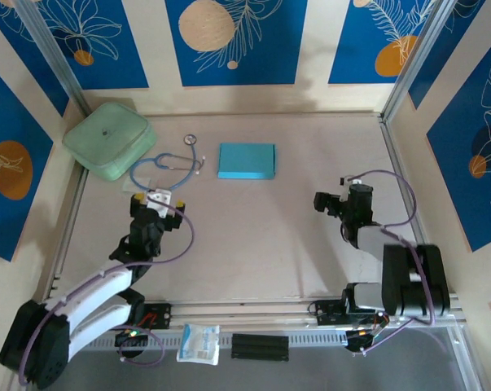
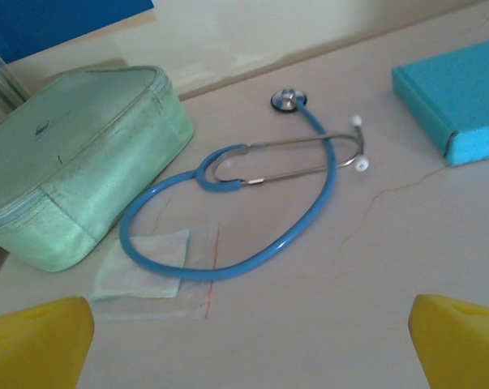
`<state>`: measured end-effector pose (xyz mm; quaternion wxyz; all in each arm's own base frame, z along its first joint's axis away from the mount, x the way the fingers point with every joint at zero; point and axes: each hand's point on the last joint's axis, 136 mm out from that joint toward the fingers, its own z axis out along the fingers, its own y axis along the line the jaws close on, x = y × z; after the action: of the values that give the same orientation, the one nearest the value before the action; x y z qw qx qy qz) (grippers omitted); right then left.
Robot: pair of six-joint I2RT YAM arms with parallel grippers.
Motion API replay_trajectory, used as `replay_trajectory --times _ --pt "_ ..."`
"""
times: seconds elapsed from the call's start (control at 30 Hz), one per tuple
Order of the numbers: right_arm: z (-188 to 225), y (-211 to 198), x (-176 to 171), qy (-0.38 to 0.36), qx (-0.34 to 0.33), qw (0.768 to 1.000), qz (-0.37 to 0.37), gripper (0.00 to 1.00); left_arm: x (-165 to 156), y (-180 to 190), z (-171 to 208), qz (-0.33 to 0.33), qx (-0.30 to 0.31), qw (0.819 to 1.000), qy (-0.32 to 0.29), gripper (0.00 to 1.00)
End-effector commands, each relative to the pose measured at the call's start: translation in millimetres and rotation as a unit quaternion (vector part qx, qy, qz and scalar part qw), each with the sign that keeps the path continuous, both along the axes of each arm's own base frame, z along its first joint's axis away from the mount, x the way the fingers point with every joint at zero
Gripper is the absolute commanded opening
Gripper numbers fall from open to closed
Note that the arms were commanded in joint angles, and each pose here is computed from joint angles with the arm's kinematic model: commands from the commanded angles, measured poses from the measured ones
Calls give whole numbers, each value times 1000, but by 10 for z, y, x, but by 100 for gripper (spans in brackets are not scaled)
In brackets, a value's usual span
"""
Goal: Fold the paper box
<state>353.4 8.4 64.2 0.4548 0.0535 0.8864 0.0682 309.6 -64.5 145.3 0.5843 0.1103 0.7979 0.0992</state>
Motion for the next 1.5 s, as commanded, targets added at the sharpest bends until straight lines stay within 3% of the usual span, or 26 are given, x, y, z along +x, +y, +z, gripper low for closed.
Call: replay_trajectory --times 0.0,0.03,0.17,0.3,0.5,0.63,0.7,1.47 --pt "451 157 443 -110 -6 993 50 99 136 40 171 11 27 999 -40 99" --pt "293 189 470 -95 0 994 59 99 161 44 138 13 27 999 -39 99" --pt "294 226 405 -120 6 990 78 99 261 40 -17 1 16 999 -27 99" --pt "308 247 411 -124 8 989 85 99 427 63 -130 -19 -55 998 -32 99" --pt "291 230 426 -120 -13 990 68 99 750 126 -292 -30 -38 999 -6 99" --pt "290 234 424 -119 -10 990 70 99 828 409 -515 -18 -126 992 -1 99" --pt "294 235 427 -120 -10 990 70 99 837 427 -544 -22 -141 990 22 99" --pt "290 227 429 -119 -8 990 71 99 859 398 -525 -31 -138 990 18 99"
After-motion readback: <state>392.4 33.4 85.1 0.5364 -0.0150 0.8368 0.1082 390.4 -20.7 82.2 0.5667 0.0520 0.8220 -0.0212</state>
